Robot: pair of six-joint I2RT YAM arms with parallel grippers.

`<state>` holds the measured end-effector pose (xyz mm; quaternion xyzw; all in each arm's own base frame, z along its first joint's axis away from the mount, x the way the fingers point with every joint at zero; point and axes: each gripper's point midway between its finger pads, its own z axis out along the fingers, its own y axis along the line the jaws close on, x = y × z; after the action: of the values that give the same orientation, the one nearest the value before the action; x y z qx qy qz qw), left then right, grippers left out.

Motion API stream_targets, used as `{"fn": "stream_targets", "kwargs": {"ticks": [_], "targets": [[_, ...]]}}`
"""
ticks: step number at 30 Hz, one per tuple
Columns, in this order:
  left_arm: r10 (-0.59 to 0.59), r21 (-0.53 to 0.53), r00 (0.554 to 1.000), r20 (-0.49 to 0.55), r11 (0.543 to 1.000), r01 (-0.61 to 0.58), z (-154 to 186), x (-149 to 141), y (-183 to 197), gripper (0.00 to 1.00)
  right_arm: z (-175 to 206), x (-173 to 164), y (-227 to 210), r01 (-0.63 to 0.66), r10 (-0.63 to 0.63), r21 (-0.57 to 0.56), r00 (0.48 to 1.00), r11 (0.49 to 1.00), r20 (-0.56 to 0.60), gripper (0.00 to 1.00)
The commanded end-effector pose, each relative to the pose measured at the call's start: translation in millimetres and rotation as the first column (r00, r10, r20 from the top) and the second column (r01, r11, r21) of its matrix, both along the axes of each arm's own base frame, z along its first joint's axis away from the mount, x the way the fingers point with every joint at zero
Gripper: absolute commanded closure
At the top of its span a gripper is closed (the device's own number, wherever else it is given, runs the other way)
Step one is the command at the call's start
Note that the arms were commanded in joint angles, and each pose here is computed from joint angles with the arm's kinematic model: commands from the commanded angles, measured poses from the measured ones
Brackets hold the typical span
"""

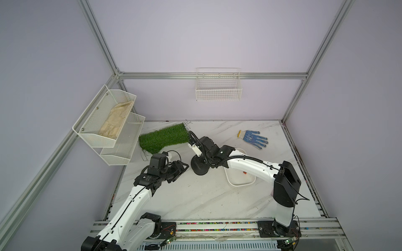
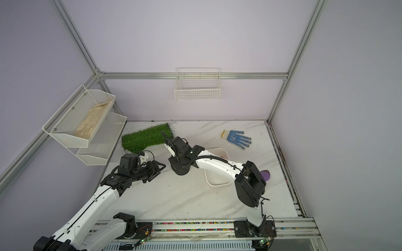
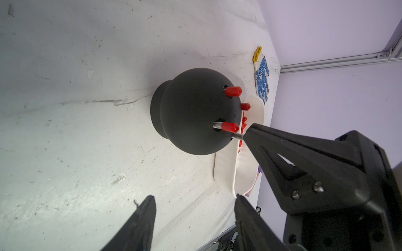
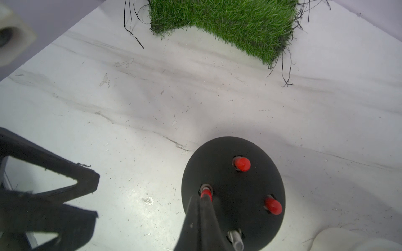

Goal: Cover the protruding screws with screw protection sleeves
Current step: Attach the screw protection sleeve to the screw.

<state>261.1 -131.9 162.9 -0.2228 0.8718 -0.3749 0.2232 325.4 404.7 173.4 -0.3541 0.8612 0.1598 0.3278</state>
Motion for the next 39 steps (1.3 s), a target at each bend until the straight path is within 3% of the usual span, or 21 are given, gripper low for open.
{"fn": "stream_targets", "kwargs": {"ticks": [1, 39], "targets": [[0.004, -0.008, 1.000, -0.006, 1.000, -0.004, -7.6, -1.0, 0.5, 0.41, -1.0, 3.4, -0.9, 0.009, -0.009, 0.007, 1.000, 1.000, -0.006, 1.00], [0.007, -0.006, 1.000, -0.011, 1.000, -0.007, -11.0, -3.3, 1.4, 0.41, -43.9, 3.3, -5.8, 0.013, -0.017, -0.050, 0.997, 0.999, -0.073, 1.00]]}}
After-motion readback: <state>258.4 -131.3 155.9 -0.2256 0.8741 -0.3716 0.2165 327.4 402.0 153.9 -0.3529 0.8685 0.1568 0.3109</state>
